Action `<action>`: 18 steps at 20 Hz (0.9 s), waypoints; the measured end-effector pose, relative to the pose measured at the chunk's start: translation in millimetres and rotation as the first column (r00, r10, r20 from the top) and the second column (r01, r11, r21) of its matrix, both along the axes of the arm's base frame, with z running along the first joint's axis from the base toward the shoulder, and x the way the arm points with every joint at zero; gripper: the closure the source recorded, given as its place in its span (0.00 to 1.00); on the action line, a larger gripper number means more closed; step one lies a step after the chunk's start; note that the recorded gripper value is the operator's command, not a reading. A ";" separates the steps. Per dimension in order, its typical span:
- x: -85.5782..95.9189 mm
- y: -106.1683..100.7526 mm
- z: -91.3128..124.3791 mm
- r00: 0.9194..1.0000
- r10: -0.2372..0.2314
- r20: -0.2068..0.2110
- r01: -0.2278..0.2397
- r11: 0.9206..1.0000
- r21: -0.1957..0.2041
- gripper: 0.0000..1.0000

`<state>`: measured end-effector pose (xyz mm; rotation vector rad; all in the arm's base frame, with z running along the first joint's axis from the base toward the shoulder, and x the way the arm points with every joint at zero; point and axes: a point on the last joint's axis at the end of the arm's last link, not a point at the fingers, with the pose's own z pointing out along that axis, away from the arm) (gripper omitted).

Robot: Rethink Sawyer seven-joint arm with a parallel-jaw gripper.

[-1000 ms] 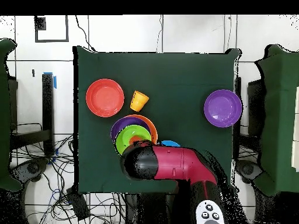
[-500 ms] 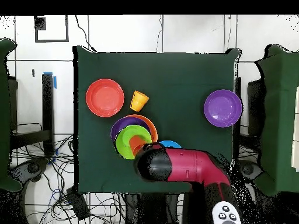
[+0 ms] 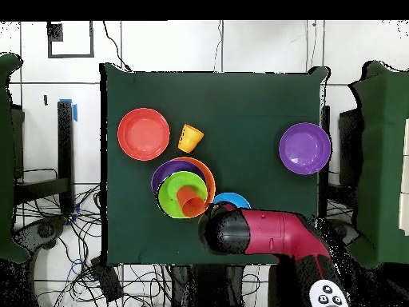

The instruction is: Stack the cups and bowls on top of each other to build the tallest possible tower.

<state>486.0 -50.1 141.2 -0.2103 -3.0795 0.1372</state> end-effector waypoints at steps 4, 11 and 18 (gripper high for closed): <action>-2.3 -1.2 -2.1 1.000 0.017 -0.002 -0.017 1.000 0.005 0.00; -0.3 -0.4 -3.6 0.999 0.050 0.005 -0.050 0.999 0.007 0.00; -1.1 6.4 -10.4 0.996 0.087 -0.003 -0.087 0.996 0.016 0.00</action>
